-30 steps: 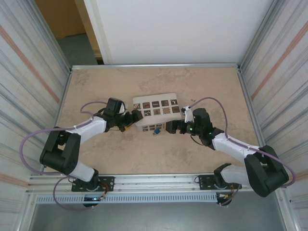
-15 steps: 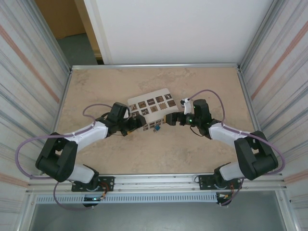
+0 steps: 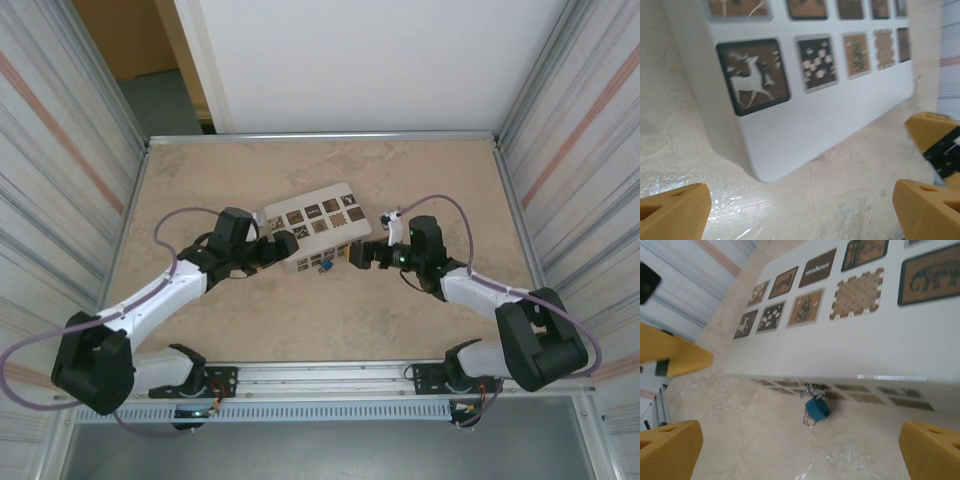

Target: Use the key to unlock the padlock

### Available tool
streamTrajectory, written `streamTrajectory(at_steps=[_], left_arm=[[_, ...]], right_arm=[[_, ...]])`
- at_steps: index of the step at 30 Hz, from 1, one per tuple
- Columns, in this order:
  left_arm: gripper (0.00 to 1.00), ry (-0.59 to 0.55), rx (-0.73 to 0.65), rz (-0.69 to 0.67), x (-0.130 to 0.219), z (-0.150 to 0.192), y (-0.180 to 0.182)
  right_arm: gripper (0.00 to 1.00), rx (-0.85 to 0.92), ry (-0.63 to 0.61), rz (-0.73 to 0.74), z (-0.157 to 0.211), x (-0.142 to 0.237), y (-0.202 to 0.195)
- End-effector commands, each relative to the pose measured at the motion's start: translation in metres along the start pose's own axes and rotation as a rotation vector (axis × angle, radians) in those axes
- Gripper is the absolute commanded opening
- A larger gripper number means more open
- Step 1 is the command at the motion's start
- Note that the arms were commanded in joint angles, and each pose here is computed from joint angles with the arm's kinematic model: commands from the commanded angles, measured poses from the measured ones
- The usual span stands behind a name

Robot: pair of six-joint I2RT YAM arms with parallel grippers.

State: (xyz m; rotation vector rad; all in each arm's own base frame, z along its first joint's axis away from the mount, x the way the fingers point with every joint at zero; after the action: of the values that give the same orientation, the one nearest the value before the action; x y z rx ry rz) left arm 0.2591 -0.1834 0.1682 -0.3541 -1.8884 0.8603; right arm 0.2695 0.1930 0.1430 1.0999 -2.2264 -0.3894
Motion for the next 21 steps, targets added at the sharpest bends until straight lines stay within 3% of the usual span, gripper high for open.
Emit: streamTrajectory(at_steps=[1, 6, 13, 21], left_arm=[[0.92, -0.055, -0.079, 0.035, 0.023, -0.01, -0.021], [0.73, -0.067, -0.106, 0.076, 0.033, -0.018, -0.041], [0.47, -0.007, -0.118, 0.124, 0.017, -0.024, -0.059], [0.39, 0.01, -0.093, 0.126, -0.004, -0.033, -0.059]], right_arm=[[0.96, 0.008, -0.011, -0.058, 0.003, 0.001, 0.017], [0.92, 0.027, -0.005, -0.087, 0.011, -0.007, 0.028], [0.87, 0.039, 0.019, -0.094, 0.014, -0.028, 0.032], [0.82, 0.042, 0.051, -0.056, 0.023, -0.052, 0.024]])
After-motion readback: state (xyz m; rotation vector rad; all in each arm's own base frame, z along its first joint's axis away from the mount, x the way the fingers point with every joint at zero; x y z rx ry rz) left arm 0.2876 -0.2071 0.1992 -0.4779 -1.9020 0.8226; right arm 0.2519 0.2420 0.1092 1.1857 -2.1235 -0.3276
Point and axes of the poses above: each hand's point on the last joint's axis, 136 mm out from that joint toward the fingers, its own x axis back along the fingers, its own y axis along the line the jaws close on, z = x × y, the point moved 4 cm from there along x, back along the fingers, and after that the axes turned 8 degrees about x, right-handed, at the moved point
